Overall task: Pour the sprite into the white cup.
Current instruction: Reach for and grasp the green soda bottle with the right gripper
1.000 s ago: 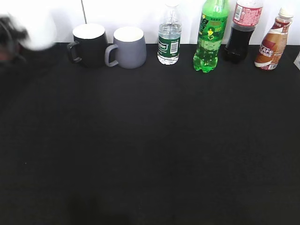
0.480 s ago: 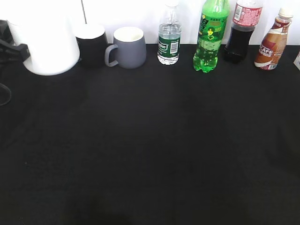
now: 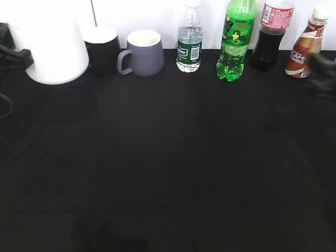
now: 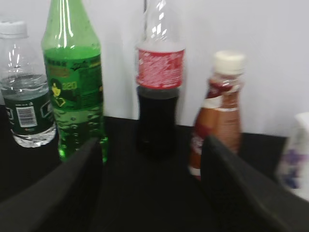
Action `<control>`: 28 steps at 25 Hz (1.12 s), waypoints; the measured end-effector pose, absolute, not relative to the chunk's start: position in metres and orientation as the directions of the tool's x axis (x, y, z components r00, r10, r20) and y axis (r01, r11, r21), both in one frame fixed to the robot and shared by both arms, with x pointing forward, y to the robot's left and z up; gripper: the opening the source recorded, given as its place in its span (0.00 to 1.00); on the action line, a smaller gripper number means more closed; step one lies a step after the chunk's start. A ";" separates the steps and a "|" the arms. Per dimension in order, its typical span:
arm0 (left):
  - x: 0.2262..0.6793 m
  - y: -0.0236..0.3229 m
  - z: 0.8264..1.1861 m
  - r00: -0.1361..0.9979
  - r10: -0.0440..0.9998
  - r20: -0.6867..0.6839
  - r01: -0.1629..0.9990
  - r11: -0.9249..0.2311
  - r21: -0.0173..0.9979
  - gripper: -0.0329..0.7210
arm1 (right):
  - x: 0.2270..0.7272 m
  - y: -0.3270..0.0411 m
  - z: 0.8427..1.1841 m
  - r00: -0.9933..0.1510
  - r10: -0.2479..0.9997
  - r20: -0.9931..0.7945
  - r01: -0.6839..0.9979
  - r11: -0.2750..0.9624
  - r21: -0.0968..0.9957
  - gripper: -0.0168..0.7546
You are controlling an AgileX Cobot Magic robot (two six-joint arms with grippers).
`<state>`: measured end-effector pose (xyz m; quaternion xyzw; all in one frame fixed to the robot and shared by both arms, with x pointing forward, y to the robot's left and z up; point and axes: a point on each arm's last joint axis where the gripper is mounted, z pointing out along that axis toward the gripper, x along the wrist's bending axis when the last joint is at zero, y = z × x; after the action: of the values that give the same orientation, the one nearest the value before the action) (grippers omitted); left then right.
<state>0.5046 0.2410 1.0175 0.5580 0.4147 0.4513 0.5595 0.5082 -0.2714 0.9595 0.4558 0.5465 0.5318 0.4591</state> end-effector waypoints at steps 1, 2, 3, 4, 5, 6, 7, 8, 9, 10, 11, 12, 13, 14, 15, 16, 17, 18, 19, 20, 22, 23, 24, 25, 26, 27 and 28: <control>0.505 0.241 1.017 0.249 0.968 0.040 -0.042 -0.030 0.999 0.12 | 0.519 -0.260 0.956 -0.155 0.988 0.003 0.040 0.004 0.999 0.65; 0.505 0.241 1.017 0.249 0.968 0.040 -0.042 -0.030 0.999 0.12 | 0.529 -0.245 0.954 -0.144 0.990 0.004 0.077 0.007 0.997 0.65; 0.505 0.241 1.017 0.249 0.968 0.040 -0.042 -0.030 0.999 0.12 | 0.540 -0.231 0.954 -0.126 0.992 0.003 0.095 0.009 0.995 0.65; 0.505 0.241 1.017 0.248 0.968 0.038 -0.042 -0.029 0.999 0.12 | 0.548 -0.216 0.953 -0.115 0.993 0.004 0.100 0.008 0.995 0.65; 0.505 0.241 1.017 0.246 0.969 0.037 -0.041 -0.028 0.999 0.12 | 0.556 -0.204 0.953 -0.099 0.995 0.010 0.112 0.001 0.994 0.65; 0.505 0.241 1.017 0.246 0.969 0.037 -0.041 -0.028 0.999 0.12 | 0.565 -0.191 0.952 -0.096 0.995 0.014 0.131 -0.001 0.991 0.66; 0.505 0.241 1.018 0.246 0.969 0.037 -0.042 -0.027 0.999 0.12 | 0.572 -0.179 0.949 -0.107 0.994 0.015 0.144 0.001 0.990 0.69; 0.505 0.241 1.018 0.246 0.969 0.037 -0.042 -0.027 0.999 0.12 | 0.580 -0.171 0.947 -0.116 0.993 0.017 0.141 0.000 0.990 0.75; 0.505 0.241 1.018 0.246 0.969 0.037 -0.042 -0.027 0.999 0.12 | 0.589 -0.165 0.941 -0.117 0.993 0.020 0.148 -0.002 0.989 0.83; 0.505 0.241 1.018 0.246 0.969 0.037 -0.042 -0.027 0.999 0.12 | 0.597 -0.162 0.937 -0.102 0.994 0.031 0.151 -0.015 0.988 0.88; 0.505 0.241 1.018 0.246 0.969 0.037 -0.042 -0.027 0.999 0.12 | 0.604 -0.160 0.932 -0.085 0.995 0.042 0.154 -0.028 0.988 0.89; 0.505 0.241 1.018 0.246 0.969 0.037 -0.042 -0.027 0.999 0.12 | 0.610 -0.158 0.930 -0.073 0.996 0.052 0.153 -0.040 0.987 0.89; 0.505 0.241 1.018 0.246 0.969 0.037 -0.042 -0.027 0.999 0.12 | 0.616 -0.156 0.930 -0.071 0.996 0.058 0.143 -0.047 0.989 0.89; 0.505 0.241 1.018 0.246 0.969 0.037 -0.042 -0.027 0.999 0.12 | 0.621 -0.154 0.928 -0.067 0.996 0.063 0.138 -0.053 0.989 0.90; 0.505 0.241 1.018 0.246 0.969 0.037 -0.042 -0.027 0.999 0.12 | 0.627 -0.154 0.925 -0.060 0.996 0.065 0.139 -0.056 0.989 0.90; 0.505 0.241 1.018 0.246 0.969 0.037 -0.042 -0.027 0.999 0.12 | 0.631 -0.155 0.921 -0.052 0.997 0.064 0.146 -0.056 0.988 0.90; 0.505 0.241 1.018 0.247 0.968 0.038 -0.042 -0.028 0.999 0.12 | 0.636 -0.156 0.919 -0.046 0.997 0.065 0.148 -0.058 0.987 0.90; 0.505 0.241 1.018 0.246 0.969 0.037 -0.042 -0.027 0.999 0.12 | 0.640 -0.157 0.917 -0.041 0.997 0.066 0.147 -0.059 0.987 0.90; 0.505 0.241 1.018 0.247 0.968 0.037 -0.042 -0.028 0.999 0.12 | 0.645 -0.156 0.914 -0.042 0.997 0.067 0.148 -0.060 0.987 0.90; 0.505 0.241 1.018 0.246 0.969 0.037 -0.042 -0.027 0.999 0.12 | 0.650 -0.154 0.910 -0.045 0.997 0.068 0.158 -0.060 0.986 0.90; 0.505 0.241 1.018 0.246 0.969 0.037 -0.042 -0.027 0.999 0.12 | 0.658 -0.150 0.901 -0.046 0.997 0.068 0.164 -0.060 0.985 0.90; 0.505 0.241 1.018 0.246 0.969 0.037 -0.042 -0.027 0.999 0.12 | 0.663 -0.148 0.897 -0.046 0.997 0.069 0.161 -0.060 0.985 0.90; 0.505 0.241 1.018 0.246 0.968 0.037 -0.042 -0.028 0.999 0.12 | 0.668 -0.146 0.893 -0.046 0.997 0.069 0.158 -0.061 0.986 0.90; 0.505 0.241 1.018 0.246 0.968 0.037 -0.042 -0.028 0.999 0.12 | 0.671 -0.145 0.887 -0.044 0.997 0.068 0.161 -0.060 0.985 0.90; 0.505 0.241 1.018 0.246 0.968 0.037 -0.042 -0.028 0.999 0.12 | 0.673 -0.144 0.886 -0.042 0.997 0.067 0.149 -0.060 0.987 0.90; 0.505 0.241 1.018 0.246 0.968 0.037 -0.042 -0.028 0.999 0.12 | 0.674 -0.144 0.886 -0.039 0.997 0.067 0.137 -0.061 0.989 0.89; 0.505 0.241 1.018 0.246 0.968 0.037 -0.042 -0.028 0.999 0.12 | 0.675 -0.144 0.886 -0.038 0.997 0.068 0.130 -0.062 0.990 0.89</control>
<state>0.5047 0.2412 1.0175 0.5567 0.4158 0.4515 0.5597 0.6754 -0.1436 0.8857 0.5365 0.5252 0.4933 0.4393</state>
